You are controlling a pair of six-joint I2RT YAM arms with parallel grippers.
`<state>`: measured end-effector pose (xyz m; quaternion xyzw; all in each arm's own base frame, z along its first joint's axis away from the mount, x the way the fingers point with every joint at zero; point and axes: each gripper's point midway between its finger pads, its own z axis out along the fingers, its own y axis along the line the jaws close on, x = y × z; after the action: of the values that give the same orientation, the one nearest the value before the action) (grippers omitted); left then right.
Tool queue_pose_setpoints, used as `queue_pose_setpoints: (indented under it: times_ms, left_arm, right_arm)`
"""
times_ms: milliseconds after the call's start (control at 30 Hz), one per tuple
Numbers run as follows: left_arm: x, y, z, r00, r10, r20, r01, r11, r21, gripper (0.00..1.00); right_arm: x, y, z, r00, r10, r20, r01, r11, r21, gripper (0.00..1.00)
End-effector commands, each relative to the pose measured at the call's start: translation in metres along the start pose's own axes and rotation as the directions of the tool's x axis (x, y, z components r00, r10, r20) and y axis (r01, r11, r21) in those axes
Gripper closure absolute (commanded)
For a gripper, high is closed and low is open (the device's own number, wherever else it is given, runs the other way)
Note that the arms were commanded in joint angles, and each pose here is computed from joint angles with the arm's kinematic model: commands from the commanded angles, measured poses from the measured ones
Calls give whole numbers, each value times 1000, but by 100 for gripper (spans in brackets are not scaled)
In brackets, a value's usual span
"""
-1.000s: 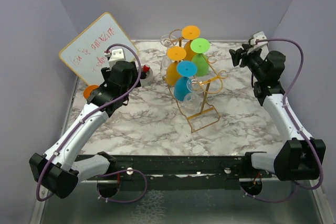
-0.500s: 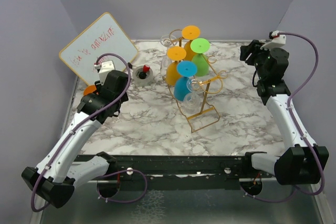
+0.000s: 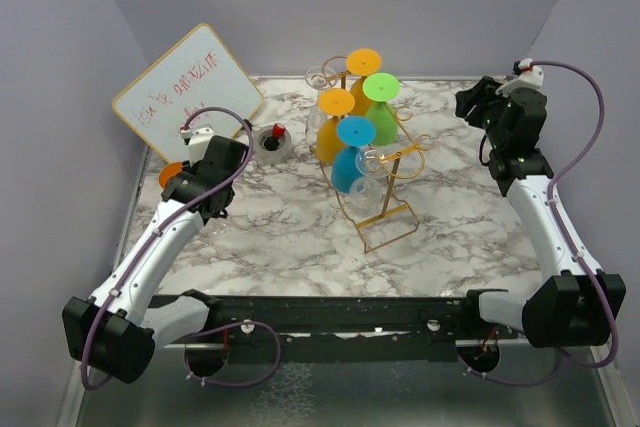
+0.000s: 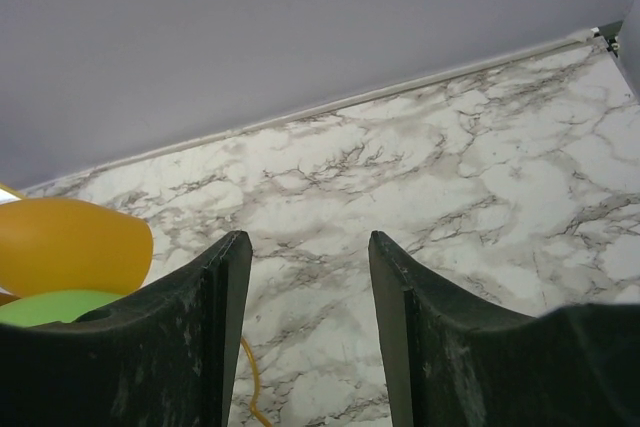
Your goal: Place the wine glass upside down on the wine glass rack
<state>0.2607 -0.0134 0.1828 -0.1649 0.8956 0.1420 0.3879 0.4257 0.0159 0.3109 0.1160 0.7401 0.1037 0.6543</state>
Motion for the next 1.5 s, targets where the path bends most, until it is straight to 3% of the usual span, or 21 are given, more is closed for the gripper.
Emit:
queue_pose_setpoints:
  times_ms: [0, 367, 600, 833, 1067, 1233, 1467]
  left_arm:
    - [-2, -7, 12, 1000, -4, -10, 5, 999, 54, 66]
    - [-6, -34, 2, 997, 41, -60, -25, 970, 242, 100]
    - [-30, -58, -32, 1000, 25, -14, -17, 902, 431, 100]
    - [-56, -63, -55, 998, -24, 61, -10, 867, 499, 100]
    - [-89, -70, -84, 982, -152, 111, 60, 813, 580, 100]
    - [-137, -63, -127, 938, -295, 183, 111, 755, 647, 100]
    - [-207, -44, -212, 830, -479, 284, 99, 629, 771, 100]
  right_arm:
    - [-1, 4, -3, 1000, 13, -24, -13, 1000, -19, 45]
    - [-2, 10, -8, 999, 21, -45, -23, 999, -42, 45]
    - [1, 7, -9, 998, 23, -58, -25, 999, -26, 46]
    - [7, 24, -7, 995, 39, -90, -50, 992, -119, 45]
    - [-7, 31, -14, 991, 104, -85, -113, 987, -113, 44]
    - [-14, 49, -22, 988, 130, -87, -146, 968, -203, 44]
    - [-27, 63, -32, 978, 196, -72, -208, 943, -258, 44]
